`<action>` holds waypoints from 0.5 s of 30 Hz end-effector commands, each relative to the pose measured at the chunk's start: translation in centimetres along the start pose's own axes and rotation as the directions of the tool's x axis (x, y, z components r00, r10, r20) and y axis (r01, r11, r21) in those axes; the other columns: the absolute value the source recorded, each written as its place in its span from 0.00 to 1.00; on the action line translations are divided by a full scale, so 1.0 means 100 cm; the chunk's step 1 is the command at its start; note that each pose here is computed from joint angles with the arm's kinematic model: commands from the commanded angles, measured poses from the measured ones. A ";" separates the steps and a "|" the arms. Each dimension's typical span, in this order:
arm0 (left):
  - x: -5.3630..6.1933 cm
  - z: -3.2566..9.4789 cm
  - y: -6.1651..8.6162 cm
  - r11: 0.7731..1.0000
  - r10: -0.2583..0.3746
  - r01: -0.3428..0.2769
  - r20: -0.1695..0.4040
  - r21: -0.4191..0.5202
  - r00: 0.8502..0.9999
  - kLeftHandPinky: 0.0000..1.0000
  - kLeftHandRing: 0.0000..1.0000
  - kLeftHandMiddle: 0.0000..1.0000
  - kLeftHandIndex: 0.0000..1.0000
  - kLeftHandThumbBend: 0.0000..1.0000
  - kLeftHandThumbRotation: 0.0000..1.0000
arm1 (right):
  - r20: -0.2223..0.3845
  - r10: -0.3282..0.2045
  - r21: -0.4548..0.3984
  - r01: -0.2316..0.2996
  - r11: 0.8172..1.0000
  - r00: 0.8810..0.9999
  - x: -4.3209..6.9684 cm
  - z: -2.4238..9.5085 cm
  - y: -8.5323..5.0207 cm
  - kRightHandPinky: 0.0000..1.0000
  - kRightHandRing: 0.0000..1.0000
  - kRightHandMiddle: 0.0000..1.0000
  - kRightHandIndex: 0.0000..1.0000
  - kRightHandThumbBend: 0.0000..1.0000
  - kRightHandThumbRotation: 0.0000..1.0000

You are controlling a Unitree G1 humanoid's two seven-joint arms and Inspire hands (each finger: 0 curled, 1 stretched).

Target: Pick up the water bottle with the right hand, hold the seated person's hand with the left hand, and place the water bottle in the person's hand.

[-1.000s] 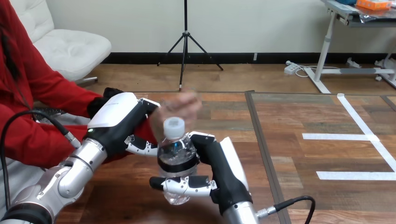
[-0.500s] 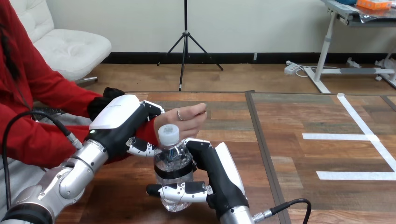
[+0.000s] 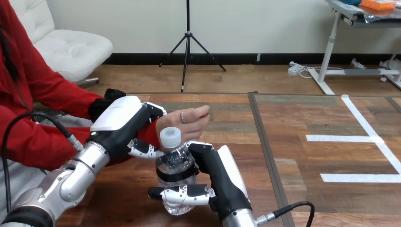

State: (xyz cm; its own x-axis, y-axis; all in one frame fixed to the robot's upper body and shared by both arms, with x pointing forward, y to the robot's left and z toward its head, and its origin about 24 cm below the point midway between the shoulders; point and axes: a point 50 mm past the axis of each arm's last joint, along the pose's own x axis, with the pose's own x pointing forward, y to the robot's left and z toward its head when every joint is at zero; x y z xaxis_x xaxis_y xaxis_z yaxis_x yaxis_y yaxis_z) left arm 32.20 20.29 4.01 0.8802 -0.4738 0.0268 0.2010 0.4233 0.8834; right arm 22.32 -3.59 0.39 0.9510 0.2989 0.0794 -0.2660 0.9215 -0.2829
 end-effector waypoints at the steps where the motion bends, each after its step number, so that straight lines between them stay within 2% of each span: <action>1: 0.019 0.022 0.009 0.999 0.050 -0.050 0.125 -0.005 0.991 0.28 0.33 0.41 0.44 0.68 0.00 | 0.193 -0.048 0.105 0.028 0.994 0.980 0.035 0.055 0.009 0.29 0.36 0.46 0.47 0.85 0.00; 15: 0.017 0.021 0.007 0.999 0.054 -0.054 0.123 0.003 0.991 0.28 0.34 0.41 0.45 0.67 0.00 | 0.190 -0.037 0.078 0.023 0.997 0.981 0.035 0.055 0.003 0.29 0.37 0.46 0.47 0.84 0.00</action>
State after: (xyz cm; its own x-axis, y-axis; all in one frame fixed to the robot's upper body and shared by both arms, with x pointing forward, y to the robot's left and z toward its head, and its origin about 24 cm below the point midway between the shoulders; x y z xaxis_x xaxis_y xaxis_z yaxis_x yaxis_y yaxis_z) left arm 32.18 20.27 4.11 0.8811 -0.4702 0.0509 0.1786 0.4305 0.8847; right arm 22.77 -3.54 0.77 0.9480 0.3068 0.0843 -0.2708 0.9171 -0.2926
